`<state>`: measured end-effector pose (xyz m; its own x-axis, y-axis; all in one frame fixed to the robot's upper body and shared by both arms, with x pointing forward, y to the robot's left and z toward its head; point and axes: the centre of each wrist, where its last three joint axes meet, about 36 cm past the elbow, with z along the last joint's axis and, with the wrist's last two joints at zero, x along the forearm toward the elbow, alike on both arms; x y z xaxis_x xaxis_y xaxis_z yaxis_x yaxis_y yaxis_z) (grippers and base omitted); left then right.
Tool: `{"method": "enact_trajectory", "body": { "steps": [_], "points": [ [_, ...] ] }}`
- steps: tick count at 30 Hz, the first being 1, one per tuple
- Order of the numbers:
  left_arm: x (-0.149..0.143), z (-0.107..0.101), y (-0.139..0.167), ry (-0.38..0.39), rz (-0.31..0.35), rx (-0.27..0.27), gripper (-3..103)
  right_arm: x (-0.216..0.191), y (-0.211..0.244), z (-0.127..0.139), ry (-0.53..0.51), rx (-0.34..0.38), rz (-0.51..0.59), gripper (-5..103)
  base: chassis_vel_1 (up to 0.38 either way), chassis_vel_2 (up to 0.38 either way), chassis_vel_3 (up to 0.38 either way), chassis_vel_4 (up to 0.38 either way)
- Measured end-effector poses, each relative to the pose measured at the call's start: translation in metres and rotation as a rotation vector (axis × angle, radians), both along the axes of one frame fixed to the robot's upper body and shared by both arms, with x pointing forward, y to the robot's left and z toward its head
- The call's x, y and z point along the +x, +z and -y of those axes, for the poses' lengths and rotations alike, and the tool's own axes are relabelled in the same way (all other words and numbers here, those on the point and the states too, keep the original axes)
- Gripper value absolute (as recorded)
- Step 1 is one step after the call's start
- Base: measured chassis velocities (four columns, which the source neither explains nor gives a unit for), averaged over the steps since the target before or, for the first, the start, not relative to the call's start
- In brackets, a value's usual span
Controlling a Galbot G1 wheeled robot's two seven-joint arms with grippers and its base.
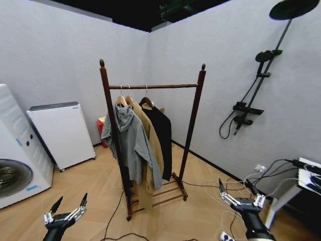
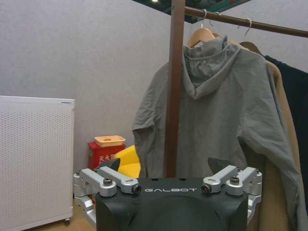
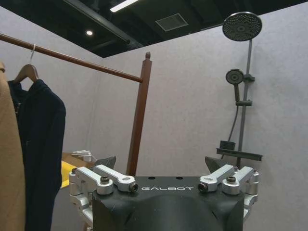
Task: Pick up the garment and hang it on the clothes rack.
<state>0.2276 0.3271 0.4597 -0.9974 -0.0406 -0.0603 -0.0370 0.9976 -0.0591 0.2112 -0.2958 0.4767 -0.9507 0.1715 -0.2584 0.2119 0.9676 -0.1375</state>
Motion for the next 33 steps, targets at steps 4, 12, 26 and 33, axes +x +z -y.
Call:
{"method": "enact_trajectory", "body": {
  "steps": [4, 12, 26, 33],
  "points": [
    [0.0000, 0.0000, 0.0000, 0.000, 0.000, 0.000, 100, 0.0000, -0.0001, 0.0000, 0.000, 0.000, 0.000, 100, -0.102, -0.103, -0.114, -0.107],
    [0.0000, 0.0000, 0.0000, 0.000, 0.000, 0.000, 100, 0.0000, -0.0001, 0.0001, 0.000, 0.000, -0.001, 100, -0.119, -0.127, -0.124, -0.123],
    [0.0000, 0.0000, 0.0000, 0.000, 0.000, 0.000, 100, 0.0000, -0.0001, 0.0001, 0.000, 0.000, -0.001, 100, -0.121, -0.121, -0.123, -0.127],
    [0.0000, 0.0000, 0.0000, 0.000, 0.000, 0.000, 100, 0.0000, -0.0001, 0.0001, 0.000, 0.000, -0.001, 100, -0.126, -0.116, -0.115, -0.131]
  ]
}}
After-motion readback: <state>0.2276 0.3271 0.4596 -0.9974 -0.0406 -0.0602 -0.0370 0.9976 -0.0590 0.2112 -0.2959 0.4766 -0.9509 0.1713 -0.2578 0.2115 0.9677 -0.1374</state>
